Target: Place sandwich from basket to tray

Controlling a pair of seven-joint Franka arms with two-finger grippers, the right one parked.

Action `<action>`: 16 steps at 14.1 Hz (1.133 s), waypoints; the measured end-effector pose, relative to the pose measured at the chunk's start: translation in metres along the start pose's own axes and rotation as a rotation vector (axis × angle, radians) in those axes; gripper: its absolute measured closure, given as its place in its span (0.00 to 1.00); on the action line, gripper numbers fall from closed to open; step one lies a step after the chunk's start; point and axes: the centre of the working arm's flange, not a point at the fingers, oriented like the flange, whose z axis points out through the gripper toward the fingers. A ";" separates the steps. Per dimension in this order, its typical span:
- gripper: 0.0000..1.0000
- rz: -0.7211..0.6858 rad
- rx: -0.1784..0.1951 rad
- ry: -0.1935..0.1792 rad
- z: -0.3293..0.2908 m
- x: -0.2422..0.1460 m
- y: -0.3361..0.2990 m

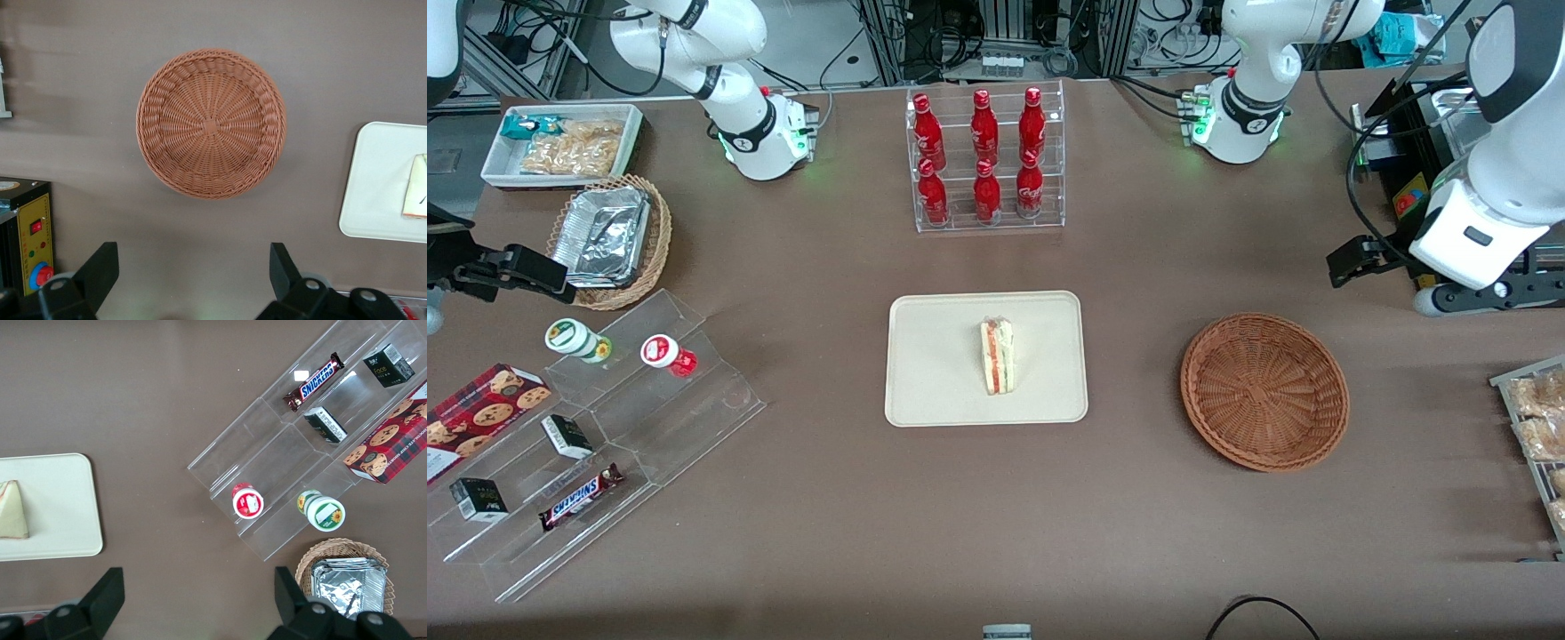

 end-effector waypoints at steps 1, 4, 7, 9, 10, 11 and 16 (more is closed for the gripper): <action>0.00 0.000 0.000 0.002 -0.005 -0.001 0.000; 0.00 0.000 0.006 -0.021 -0.016 -0.009 -0.002; 0.00 0.001 0.009 -0.025 -0.025 -0.018 -0.003; 0.00 0.001 0.010 -0.022 -0.029 -0.023 -0.003; 0.00 0.001 0.011 -0.022 -0.030 -0.025 -0.004; 0.00 0.002 0.012 -0.023 -0.030 -0.028 -0.004; 0.00 0.005 -0.009 -0.005 -0.036 -0.037 -0.002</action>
